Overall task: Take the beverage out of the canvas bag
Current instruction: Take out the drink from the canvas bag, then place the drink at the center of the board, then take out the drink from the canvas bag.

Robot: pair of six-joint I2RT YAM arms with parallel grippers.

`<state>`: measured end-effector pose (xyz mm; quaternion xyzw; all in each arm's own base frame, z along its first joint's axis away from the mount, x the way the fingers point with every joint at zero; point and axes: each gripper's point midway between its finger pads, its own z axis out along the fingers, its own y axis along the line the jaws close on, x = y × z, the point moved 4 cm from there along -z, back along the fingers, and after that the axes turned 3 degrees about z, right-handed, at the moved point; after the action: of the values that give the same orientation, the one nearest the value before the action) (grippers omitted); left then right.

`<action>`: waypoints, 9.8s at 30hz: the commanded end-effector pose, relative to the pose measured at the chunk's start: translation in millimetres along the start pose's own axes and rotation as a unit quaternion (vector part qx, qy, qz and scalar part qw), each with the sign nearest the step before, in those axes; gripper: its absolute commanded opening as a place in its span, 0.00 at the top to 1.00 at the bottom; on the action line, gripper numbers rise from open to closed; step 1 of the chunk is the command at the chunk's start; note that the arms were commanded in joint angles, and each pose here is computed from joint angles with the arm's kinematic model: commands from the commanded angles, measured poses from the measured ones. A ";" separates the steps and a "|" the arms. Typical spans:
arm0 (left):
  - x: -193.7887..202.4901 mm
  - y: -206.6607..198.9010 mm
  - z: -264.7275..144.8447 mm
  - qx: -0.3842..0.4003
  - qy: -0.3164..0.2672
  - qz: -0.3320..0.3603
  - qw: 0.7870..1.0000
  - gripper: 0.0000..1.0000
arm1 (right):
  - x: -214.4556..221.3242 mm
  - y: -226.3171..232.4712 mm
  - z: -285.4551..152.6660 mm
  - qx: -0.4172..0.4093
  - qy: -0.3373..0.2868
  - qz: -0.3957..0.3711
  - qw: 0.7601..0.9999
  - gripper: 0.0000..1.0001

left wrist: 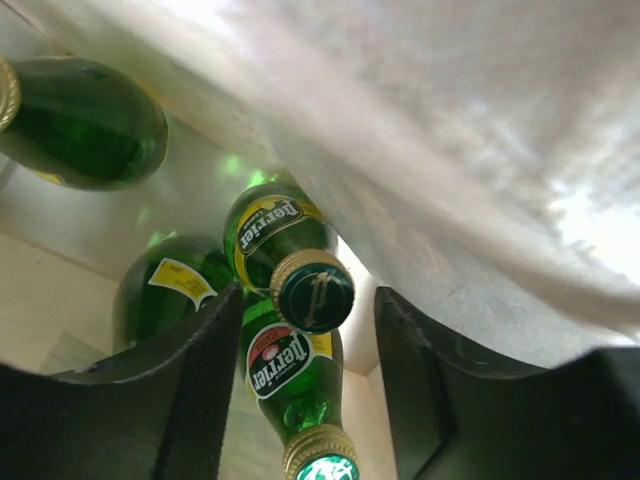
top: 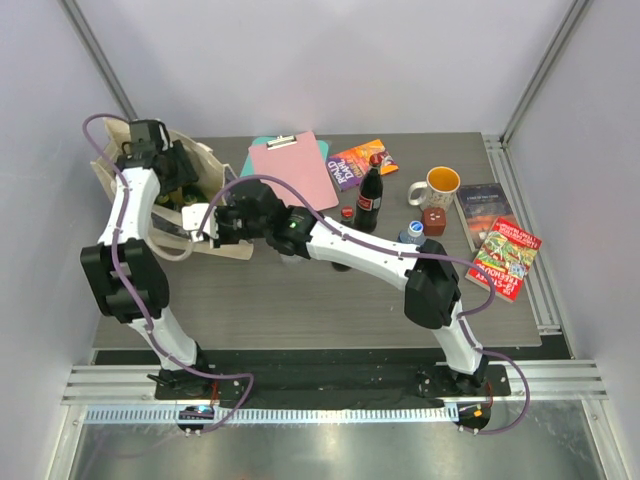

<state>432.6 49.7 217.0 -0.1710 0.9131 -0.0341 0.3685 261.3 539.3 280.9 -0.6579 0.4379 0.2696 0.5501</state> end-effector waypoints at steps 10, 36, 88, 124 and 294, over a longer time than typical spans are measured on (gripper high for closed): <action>-24.9 -12.3 -24.6 0.001 -0.039 0.046 0.998 0.98 | -20.7 -3.1 -11.5 0.002 -0.020 0.020 1.000 0.92; -101.5 -44.2 -193.3 0.076 -0.259 0.013 0.963 1.00 | -106.0 -101.7 -76.7 0.095 -0.163 0.205 0.960 0.20; -79.3 -96.6 -369.4 0.296 -0.360 0.014 0.885 1.00 | -122.7 -123.5 -51.9 0.142 -0.203 0.224 0.942 0.15; -38.6 -129.4 -385.3 0.439 -0.271 -0.006 0.857 0.95 | -128.9 -55.4 -110.3 0.026 -0.133 0.307 0.942 0.90; 31.8 -23.9 -308.4 0.093 -0.273 -0.101 0.952 0.01 | -5.2 -43.4 -26.1 0.044 0.009 -0.064 0.997 0.32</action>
<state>191.2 2.1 405.7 -0.2383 0.7640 -0.0834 0.5938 287.1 514.9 311.8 -0.6637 0.4062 0.2222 0.5875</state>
